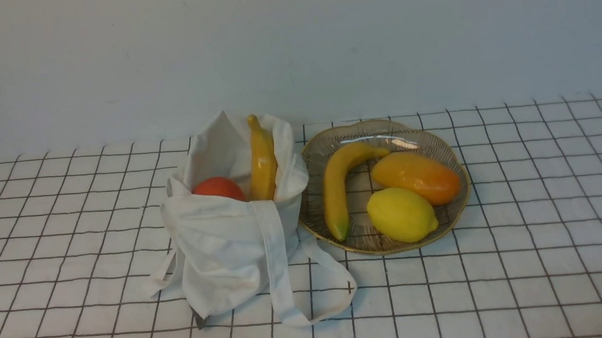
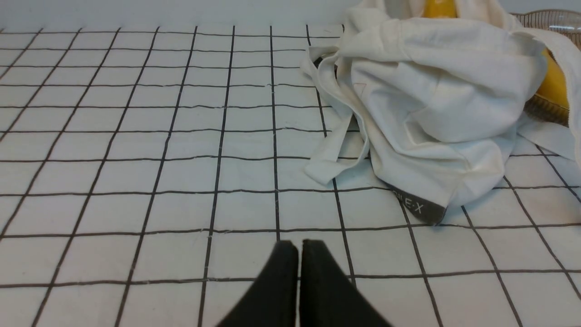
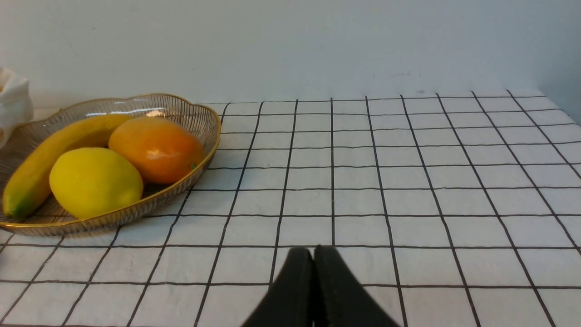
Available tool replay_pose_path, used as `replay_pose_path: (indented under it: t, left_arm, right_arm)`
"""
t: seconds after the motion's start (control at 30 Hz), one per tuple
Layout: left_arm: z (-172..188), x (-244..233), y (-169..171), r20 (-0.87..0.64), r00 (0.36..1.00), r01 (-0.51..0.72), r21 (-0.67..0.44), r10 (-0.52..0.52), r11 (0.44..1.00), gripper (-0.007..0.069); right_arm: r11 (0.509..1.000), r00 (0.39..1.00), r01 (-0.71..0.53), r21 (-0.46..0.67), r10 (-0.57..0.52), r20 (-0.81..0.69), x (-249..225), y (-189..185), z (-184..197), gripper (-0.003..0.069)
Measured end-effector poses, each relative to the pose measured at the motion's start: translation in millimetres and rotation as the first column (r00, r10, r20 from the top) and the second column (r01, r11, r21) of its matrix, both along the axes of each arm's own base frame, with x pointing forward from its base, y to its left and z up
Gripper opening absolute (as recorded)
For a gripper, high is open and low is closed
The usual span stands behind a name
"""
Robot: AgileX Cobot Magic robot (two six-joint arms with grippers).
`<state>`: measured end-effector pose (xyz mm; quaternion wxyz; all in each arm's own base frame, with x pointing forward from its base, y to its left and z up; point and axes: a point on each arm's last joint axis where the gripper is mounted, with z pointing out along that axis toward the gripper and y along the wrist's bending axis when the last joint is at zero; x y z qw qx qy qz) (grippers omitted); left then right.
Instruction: Take the fruit out of the bag on the white checkered tablecloth and place them on the plate.
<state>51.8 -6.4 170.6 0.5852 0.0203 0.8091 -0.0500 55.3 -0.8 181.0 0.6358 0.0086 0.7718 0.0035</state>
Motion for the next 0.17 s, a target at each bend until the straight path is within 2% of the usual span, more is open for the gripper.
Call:
replay_pose_path:
  t: [0.17]
  left_arm:
    - [0.0, 0.0, 0.0, 0.0, 1.0, 0.0, 0.0, 0.0, 1.0, -0.0008]
  right_arm:
    - [1.0, 1.0, 0.0, 0.0, 0.0, 0.0, 0.0, 0.0, 0.0, -0.0015]
